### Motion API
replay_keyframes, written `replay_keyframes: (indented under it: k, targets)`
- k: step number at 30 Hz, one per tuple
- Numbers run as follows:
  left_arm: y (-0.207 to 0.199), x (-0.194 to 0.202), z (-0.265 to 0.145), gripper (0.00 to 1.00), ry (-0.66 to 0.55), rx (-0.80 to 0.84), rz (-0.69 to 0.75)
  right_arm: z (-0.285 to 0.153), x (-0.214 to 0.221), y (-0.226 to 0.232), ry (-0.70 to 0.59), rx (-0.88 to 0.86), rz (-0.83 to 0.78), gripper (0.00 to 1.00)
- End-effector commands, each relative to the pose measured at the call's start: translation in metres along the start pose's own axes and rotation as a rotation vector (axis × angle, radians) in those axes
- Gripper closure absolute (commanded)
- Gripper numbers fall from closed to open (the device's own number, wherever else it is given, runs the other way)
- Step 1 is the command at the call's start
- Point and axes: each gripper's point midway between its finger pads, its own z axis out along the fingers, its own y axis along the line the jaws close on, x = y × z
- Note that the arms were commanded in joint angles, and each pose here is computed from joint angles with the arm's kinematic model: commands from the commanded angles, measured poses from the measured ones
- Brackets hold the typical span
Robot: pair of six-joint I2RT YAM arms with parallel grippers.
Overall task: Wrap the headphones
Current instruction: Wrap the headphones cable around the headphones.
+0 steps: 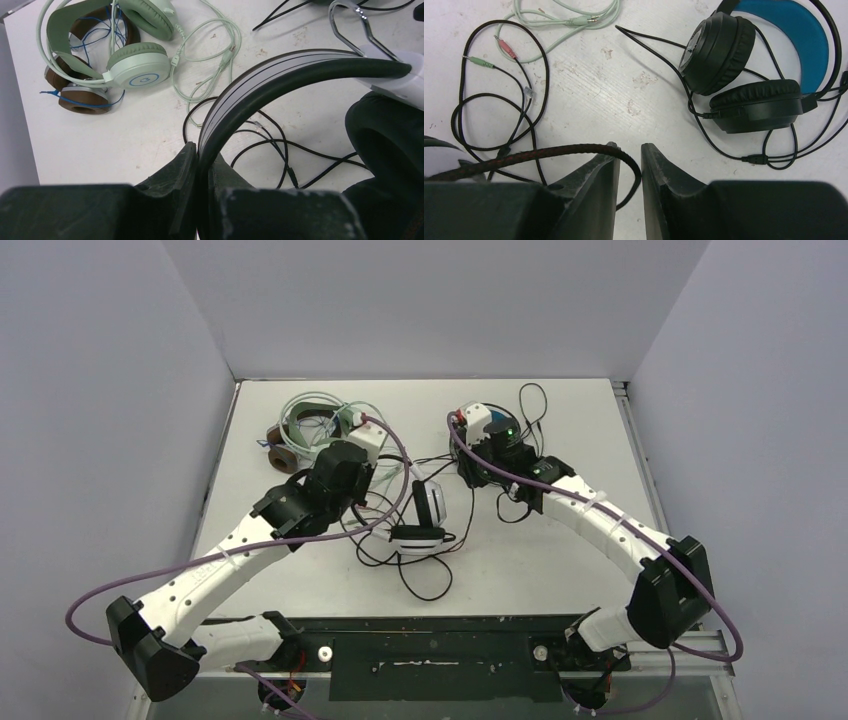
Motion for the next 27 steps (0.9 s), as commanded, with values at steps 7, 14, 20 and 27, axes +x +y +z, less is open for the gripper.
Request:
replay_keyframes:
  k: [7,14,20,27]
  targets:
    - [-0.019,-0.075,-0.046,1.0,-0.154,0.232,-0.283,-0.014,-0.039,0.004,-0.339,-0.097,0.043,0.76]
    - [-0.024,-0.1,-0.068,1.0,-0.135,0.299,-0.436,-0.033,-0.048,0.014,-0.552,-0.189,0.078,0.66]
    - [-0.031,-0.114,-0.074,1.0,-0.086,0.341,-0.557,-0.035,-0.041,0.024,-0.611,-0.248,0.081,0.57]
    - [-0.027,-0.127,-0.064,1.0,-0.013,0.395,-0.704,-0.036,-0.021,0.017,-0.604,-0.201,0.158,0.55]
